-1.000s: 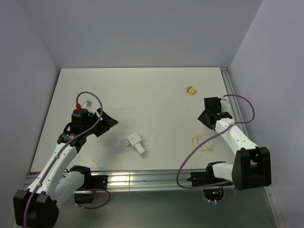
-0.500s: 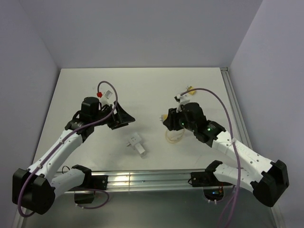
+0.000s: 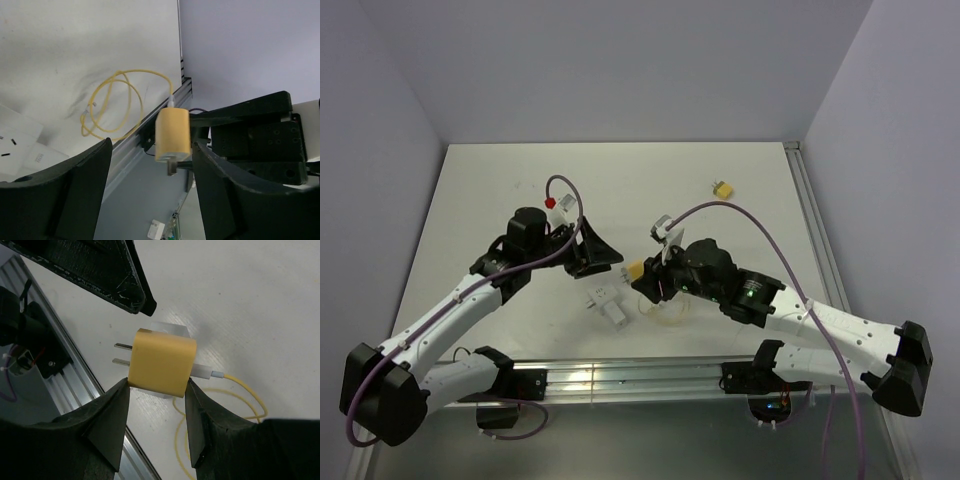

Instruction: Insert the plug

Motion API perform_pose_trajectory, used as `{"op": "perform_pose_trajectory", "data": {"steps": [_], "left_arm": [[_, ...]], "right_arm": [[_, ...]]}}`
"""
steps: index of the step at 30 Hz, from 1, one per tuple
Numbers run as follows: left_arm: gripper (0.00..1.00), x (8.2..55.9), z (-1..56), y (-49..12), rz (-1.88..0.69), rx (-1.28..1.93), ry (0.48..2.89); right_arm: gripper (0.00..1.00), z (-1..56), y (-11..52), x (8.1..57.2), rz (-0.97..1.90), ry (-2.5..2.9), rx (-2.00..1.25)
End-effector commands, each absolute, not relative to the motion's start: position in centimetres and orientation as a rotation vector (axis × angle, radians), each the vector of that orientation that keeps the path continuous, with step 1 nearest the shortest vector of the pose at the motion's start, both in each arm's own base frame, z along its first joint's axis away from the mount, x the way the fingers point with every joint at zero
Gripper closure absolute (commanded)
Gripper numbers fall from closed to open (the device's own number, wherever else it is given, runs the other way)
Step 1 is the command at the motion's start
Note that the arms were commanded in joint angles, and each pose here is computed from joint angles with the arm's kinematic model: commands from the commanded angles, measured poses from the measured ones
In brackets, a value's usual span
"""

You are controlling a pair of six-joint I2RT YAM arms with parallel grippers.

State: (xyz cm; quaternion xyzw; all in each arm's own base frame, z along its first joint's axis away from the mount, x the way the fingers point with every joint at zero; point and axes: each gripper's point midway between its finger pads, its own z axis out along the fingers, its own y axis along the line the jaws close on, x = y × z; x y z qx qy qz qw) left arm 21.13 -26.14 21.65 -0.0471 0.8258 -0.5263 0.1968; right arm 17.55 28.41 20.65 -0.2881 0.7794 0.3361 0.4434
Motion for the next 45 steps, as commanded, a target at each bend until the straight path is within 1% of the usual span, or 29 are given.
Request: {"op": "perform_pose_trajectory", "data": {"steps": [1,6,7,15,23,26,31,32,34,35,36,37,39,40,41,44,45], "left_arm": [[0.3,21.0,22.8,-27.2,-1.513,-0.113,2.269],[0.32,20.3,22.7,-28.0,-1.526,-0.105,2.282],[0.34,20.1,22.5,-28.1,-1.525,-0.1,2.287],[0.4,19.3,21.7,-28.8,-1.542,-0.085,2.313],[0.43,19.6,21.1,-29.5,-1.531,-0.075,2.333],[0.5,19.5,21.4,-29.7,-1.542,-0.064,2.326],[0.68,19.3,21.7,-29.9,-1.567,-0.051,2.32],[0.74,19.2,21.6,-29.9,-1.572,-0.051,2.324],[0.8,18.9,21.6,-30.0,-1.589,-0.044,2.327],[0.9,18.8,21.4,-29.9,-1.595,-0.045,2.331],[0.94,18.8,21.4,-30.0,-1.598,-0.048,2.336],[1.0,18.7,21.3,-29.9,-1.601,-0.048,2.341],[1.0,18.9,21.6,-30.1,-1.613,-0.035,2.312],[1.0,18.8,21.6,-30.1,-1.615,-0.034,2.309],[1.0,18.8,21.8,-30.0,-1.615,-0.031,2.303],[1.0,19.3,22.4,-29.8,-1.577,-0.013,2.267],[1.0,19.5,22.5,-29.7,-1.557,0.008,2.251]], "right_arm": [[1.0,22.6,29.6,17.9,0.814,1.859,-0.721],[1.0,23.2,30.1,18.0,0.792,1.839,-0.703],[1.0,23.2,30.1,18.1,0.783,1.837,-0.692],[1.0,23.6,29.8,18.7,0.751,1.835,-0.648],[1.0,24.1,30.6,18.3,0.795,1.826,-0.675],[1.0,24.3,30.7,18.2,0.795,1.824,-0.675],[1.0,24.3,30.6,18.5,0.783,1.827,-0.656],[1.0,24.3,30.4,18.6,0.773,1.83,-0.646],[1.0,24.1,30.4,18.8,0.764,1.838,-0.641],[1.0,24.2,30.4,18.9,0.759,1.839,-0.635],[0.98,24.1,30.4,18.9,0.757,1.843,-0.631],[0.88,24.1,30.5,19.0,0.755,1.851,-0.625],[0.73,24.6,30.5,19.0,0.76,1.854,-0.614],[0.58,24.3,30.5,18.9,0.757,1.87,-0.616],[0.51,24.4,30.4,18.9,0.762,1.875,-0.611],[0.36,25.0,30.0,18.4,0.783,1.889,-0.587],[0.35,25.4,29.8,18.4,0.789,1.888,-0.569]]}}
